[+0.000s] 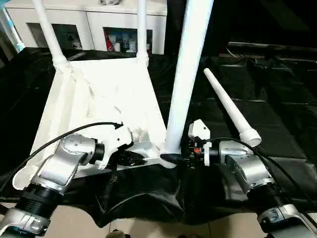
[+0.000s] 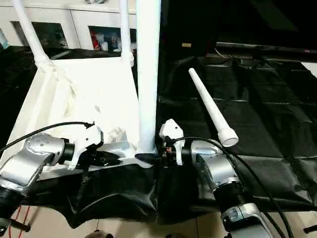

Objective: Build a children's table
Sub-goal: Rotate leg to tighten

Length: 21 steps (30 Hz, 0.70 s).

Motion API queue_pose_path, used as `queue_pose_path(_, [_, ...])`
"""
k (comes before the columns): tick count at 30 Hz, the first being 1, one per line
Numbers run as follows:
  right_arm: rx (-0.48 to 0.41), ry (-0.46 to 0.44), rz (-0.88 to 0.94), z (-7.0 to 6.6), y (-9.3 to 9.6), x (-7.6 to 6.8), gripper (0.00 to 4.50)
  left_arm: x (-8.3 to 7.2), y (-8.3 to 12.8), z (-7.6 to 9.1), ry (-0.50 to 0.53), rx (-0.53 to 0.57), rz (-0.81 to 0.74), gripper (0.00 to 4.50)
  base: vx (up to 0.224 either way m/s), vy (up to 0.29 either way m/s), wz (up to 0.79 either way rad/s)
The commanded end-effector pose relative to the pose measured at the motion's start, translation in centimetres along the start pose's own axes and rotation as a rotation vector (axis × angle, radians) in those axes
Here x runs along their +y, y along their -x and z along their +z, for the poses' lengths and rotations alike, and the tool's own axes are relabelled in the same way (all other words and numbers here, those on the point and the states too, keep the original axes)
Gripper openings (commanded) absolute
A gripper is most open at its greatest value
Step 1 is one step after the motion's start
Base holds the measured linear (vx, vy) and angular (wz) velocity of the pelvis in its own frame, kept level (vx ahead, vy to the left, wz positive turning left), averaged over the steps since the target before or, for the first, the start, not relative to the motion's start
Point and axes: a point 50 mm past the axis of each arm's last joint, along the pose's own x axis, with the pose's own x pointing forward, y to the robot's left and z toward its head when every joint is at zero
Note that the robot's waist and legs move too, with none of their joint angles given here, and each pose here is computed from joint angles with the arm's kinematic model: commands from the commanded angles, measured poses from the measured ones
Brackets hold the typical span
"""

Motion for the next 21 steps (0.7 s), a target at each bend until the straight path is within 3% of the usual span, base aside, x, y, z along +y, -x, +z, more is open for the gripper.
queue_pose_path(1, [-0.015,-0.039,-0.181,0.1,-0.8,-1.1,2.74,1.2,-0.7,1.9,-0.005,-0.056,0.096,0.0,0.0,0.0,0.0])
queue_pose_path(9, [0.012,-0.129,-0.46,-0.5,-3.3,-1.7,2.73,2.6,-3.2,3.9,0.029,-0.091,0.246,0.0,0.0,0.0,0.0])
queue_pose_path(14, [0.003,-0.144,-0.494,-0.2,-4.7,-1.3,2.73,2.7,-4.0,4.3,0.038,-0.092,0.279,0.0,0.0,0.0,0.0])
queue_pose_path(15, [-0.014,-0.102,-0.452,0.2,-5.9,-0.5,3.08,2.6,-4.6,4.5,0.042,-0.099,0.285,0.0,0.0,0.0,0.0])
queue_pose_path(17, [-0.04,-0.099,-0.388,0.7,-6.4,0.0,3.43,2.4,-4.8,4.6,0.035,-0.109,0.263,0.0,0.0,0.0,0.0])
queue_pose_path(19, [-0.065,-0.112,-0.329,1.0,-6.5,0.2,3.5,2.1,-4.8,4.6,0.021,-0.117,0.233,0.0,0.0,0.0,0.0])
queue_pose_path(21, [-0.063,-0.087,-0.273,1.2,-6.0,0.1,3.88,1.9,-4.5,4.3,-0.003,-0.124,0.189,0.0,0.0,0.0,0.0])
